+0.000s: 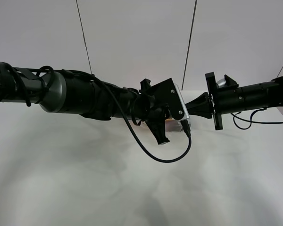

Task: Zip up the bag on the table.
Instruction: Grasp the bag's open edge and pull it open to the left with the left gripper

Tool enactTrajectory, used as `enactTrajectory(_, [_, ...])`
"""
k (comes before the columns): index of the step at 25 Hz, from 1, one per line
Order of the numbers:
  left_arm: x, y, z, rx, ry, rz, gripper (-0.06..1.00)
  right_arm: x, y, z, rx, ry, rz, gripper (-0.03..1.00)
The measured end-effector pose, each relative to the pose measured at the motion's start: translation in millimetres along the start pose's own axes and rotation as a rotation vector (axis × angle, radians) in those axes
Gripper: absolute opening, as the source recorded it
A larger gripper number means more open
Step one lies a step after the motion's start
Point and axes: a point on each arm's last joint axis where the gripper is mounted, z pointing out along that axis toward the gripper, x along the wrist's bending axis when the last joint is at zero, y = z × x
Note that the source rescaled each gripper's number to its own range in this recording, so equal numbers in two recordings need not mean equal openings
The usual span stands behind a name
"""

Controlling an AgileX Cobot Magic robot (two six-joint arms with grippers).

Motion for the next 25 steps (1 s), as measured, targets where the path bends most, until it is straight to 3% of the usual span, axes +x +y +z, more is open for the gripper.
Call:
enactTrajectory(12, [15.2,-10.3,-1.5,0.021,0.035,-0.017,0.03,1.6,1.6,-0.1,-0.017,0.018,0.01,0.0])
enactTrajectory(16, [38.5,-31.6,-5.6,0.056,0.079,-0.018,0.03,3.1,3.1,-0.3,-0.028,0.028,0.013,0.0])
enactTrajectory(25, [68.6,-62.1,-14.3,0.1,0.131,-0.001,0.03,4.2,4.1,-0.4,-0.039,0.041,0.018,0.0])
